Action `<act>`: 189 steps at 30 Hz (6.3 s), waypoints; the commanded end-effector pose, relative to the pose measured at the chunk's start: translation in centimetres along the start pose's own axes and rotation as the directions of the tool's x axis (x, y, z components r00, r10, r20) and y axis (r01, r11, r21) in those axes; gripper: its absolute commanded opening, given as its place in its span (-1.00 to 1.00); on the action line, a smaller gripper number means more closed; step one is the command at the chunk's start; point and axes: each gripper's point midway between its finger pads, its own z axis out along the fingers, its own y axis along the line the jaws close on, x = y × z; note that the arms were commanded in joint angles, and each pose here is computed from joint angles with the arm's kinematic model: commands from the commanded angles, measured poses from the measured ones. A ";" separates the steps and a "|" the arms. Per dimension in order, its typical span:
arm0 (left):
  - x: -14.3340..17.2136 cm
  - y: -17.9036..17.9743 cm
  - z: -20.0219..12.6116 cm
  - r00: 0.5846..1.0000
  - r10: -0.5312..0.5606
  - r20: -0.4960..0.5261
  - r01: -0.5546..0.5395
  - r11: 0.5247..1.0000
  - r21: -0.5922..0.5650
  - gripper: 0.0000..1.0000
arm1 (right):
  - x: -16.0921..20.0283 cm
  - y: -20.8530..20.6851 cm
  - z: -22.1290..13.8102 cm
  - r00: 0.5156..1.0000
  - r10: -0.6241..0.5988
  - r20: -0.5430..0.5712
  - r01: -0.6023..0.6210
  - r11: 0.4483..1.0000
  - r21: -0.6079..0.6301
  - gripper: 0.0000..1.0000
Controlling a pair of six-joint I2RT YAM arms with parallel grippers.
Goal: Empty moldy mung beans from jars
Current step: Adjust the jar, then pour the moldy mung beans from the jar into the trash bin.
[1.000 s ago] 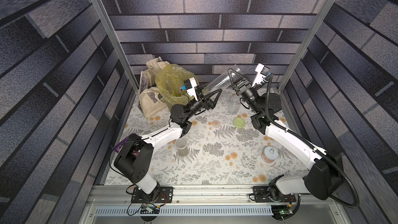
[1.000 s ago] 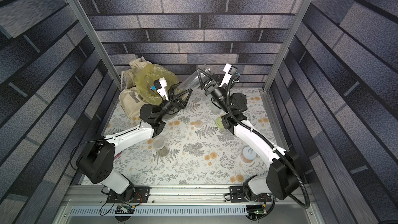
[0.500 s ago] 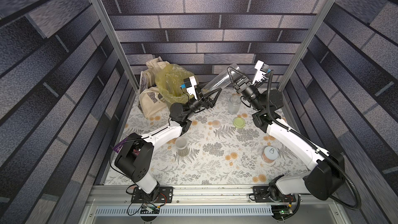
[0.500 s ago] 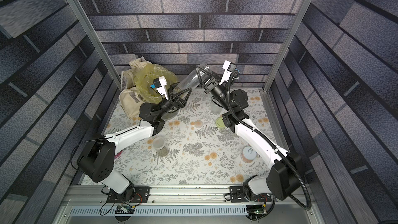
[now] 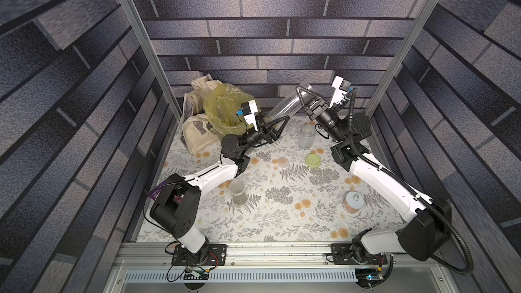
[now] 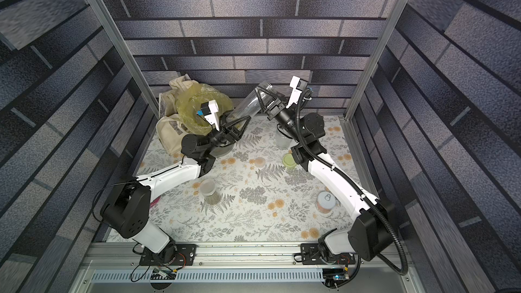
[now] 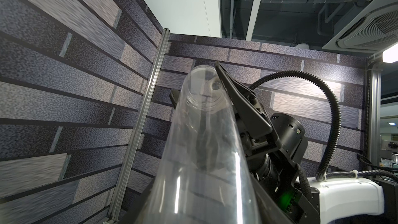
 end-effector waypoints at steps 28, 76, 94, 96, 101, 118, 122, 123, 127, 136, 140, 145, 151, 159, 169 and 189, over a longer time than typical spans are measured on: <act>-4.4 0.7 -4.0 0.985 0.056 -0.161 -0.089 0.974 -0.206 0.11 | 4.3 -2.5 -2.9 0.987 -0.091 -0.130 0.104 0.990 0.091 1.00; -3.4 17.1 -19.7 0.466 -0.600 -0.650 -0.579 0.349 -0.737 0.08 | 13.7 -13.1 -14.9 0.966 -0.141 -0.216 0.218 0.894 0.392 1.00; -7.1 15.1 -16.6 0.434 -0.470 -0.769 -0.733 0.312 -0.605 0.06 | 13.3 -13.1 -15.1 0.973 -0.100 -0.207 0.183 0.882 0.434 1.00; -6.9 15.4 -16.3 0.417 -0.460 -0.784 -0.752 0.310 -0.582 0.07 | 13.1 -12.9 -14.7 0.974 -0.099 -0.204 0.178 0.890 0.420 1.00; -6.0 16.3 -17.2 0.357 -0.486 -0.798 -0.797 0.287 -0.531 0.05 | 13.4 -12.9 -14.4 0.973 -0.091 -0.213 0.174 0.894 0.413 1.00; -3.1 16.6 -18.4 0.299 -0.575 -0.761 -0.670 0.441 -0.597 0.08 | 13.7 -12.5 -13.7 0.969 -0.060 -0.239 0.153 0.907 0.393 1.00; -5.1 17.5 -18.6 0.263 -0.494 -0.829 -0.805 0.361 -0.470 0.08 | 13.5 -12.3 -13.7 0.968 -0.067 -0.241 0.160 0.906 0.391 1.00; -5.4 17.6 -18.9 0.267 -0.491 -0.829 -0.819 0.338 -0.464 0.09 | 13.5 -12.3 -13.7 0.968 -0.068 -0.240 0.161 0.906 0.391 1.00; -6.6 17.5 -20.0 0.468 -0.577 -0.669 -0.641 0.299 -0.706 0.08 | 13.4 -12.2 -13.6 0.967 -0.071 -0.244 0.165 0.906 0.390 1.00; -5.0 15.8 -15.7 0.477 -0.493 -0.728 -0.568 0.459 -0.683 0.08 | 13.8 -12.4 -13.4 0.966 -0.052 -0.255 0.152 0.908 0.392 1.00; -4.8 17.1 -17.4 0.299 -0.438 -0.848 -0.809 0.355 -0.469 0.07 | 13.8 -12.3 -13.4 0.966 -0.048 -0.255 0.147 0.910 0.387 1.00; -7.1 17.6 -20.1 0.505 -0.552 -0.664 -0.643 0.273 -0.716 0.08 | 13.7 -12.1 -13.5 0.965 -0.049 -0.258 0.150 0.909 0.388 1.00; -8.4 16.5 -17.2 0.665 -0.632 -0.398 -0.129 0.428 -0.895 0.06 | 13.3 -11.8 -13.5 0.966 -0.059 -0.253 0.157 0.909 0.386 1.00; -4.6 16.1 -18.3 0.288 -0.474 -0.832 -0.765 0.409 -0.498 0.08 | 13.5 -11.6 -13.0 0.966 -0.040 -0.254 0.136 0.919 0.371 1.00; -6.5 15.8 -18.8 0.567 -0.592 -0.573 -0.431 0.379 -0.819 0.08 | 13.1 -11.2 -12.7 0.966 -0.048 -0.254 0.140 0.922 0.360 1.00; -8.6 13.8 -15.0 0.689 -0.565 -0.454 -0.127 0.522 -0.843 0.07 | 14.2 -12.1 -12.2 0.968 0.000 -0.252 0.093 0.928 0.359 1.00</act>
